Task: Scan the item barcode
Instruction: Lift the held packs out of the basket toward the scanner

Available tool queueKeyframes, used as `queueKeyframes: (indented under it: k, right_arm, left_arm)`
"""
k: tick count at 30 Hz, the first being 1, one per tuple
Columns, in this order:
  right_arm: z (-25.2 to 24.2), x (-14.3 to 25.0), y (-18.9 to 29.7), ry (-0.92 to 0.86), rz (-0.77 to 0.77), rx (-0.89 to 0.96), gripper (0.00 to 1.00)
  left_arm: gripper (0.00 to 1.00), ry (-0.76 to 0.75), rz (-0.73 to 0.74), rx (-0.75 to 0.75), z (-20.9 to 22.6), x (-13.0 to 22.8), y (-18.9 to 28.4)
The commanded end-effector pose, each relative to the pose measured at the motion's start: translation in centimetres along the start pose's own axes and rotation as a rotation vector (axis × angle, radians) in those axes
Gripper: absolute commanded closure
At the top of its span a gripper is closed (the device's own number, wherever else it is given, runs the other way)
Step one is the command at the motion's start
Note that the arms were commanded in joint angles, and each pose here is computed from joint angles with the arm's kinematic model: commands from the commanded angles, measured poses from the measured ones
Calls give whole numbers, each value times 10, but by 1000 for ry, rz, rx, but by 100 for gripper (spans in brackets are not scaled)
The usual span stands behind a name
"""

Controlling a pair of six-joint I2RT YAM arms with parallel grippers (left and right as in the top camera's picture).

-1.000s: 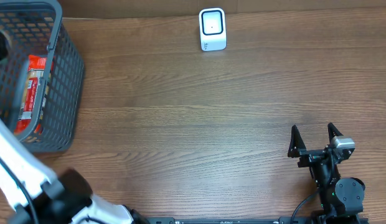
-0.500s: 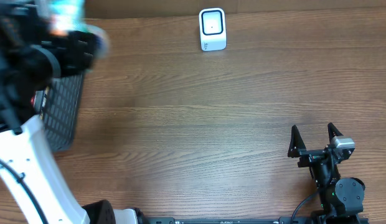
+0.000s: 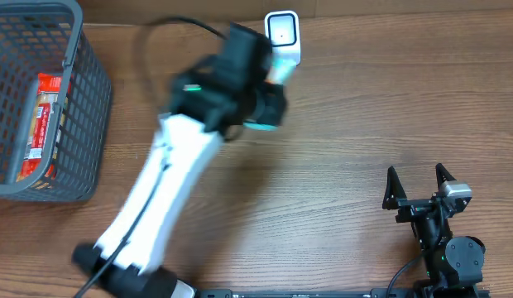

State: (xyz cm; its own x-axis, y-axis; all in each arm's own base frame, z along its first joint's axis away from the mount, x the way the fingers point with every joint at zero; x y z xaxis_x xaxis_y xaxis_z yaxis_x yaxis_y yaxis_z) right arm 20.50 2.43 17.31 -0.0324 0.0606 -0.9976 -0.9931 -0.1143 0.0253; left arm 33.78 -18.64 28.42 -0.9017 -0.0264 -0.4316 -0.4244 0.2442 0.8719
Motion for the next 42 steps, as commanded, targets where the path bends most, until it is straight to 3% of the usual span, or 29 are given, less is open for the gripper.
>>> queueKeyframes:
  k: [1,7,14,23,29,34,35,39,42]
  right_arm:
    - [-1,2,0,4,-4,2,0]
    - [-1,2,0,4,-4,2,0]
    - [-1,2,0,4,-4,2,0]
    - [-1,2,0,4,-4,2,0]
    - [-1,2,0,4,-4,2,0]
    - [-1,2,0,4,-4,2,0]
    - [-1,2,0,4,-4,2,0]
    - [-1,2,0,4,-4,2,0]
    - [-1,2,0,4,-4,2,0]
  left_arm:
    - [58,163,65,-81,-7,20,-46]
    - [57,138,221,-160,-32,62,-118]
    - [57,92,270,-173,-59,91,-164]
    - [55,56,267,-150,-75,101,-174]
    - [42,56,270,-149,-76,102,-174]
    - [43,55,279,-157,-73,106,-177]
    - [40,54,279,-158,-72,106,-177]
    - [4,56,275,-143,-75,105,-178]
    - [0,52,288,-113,-79,106,-178]
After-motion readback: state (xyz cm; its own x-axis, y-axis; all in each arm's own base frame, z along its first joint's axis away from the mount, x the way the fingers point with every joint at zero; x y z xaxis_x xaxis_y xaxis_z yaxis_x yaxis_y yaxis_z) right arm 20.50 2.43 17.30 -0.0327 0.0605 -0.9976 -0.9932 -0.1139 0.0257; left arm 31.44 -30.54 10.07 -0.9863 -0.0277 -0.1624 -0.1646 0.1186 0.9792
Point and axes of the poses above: each gripper's point midway between its finger pads, its own y axis back along the fingers, its own z axis along the line the jaws close on, x = y × z, the point moved 4 cm from there along y, back along the fingers, and after that the axes turned 5 degrees about y, right-handed, at the moved point
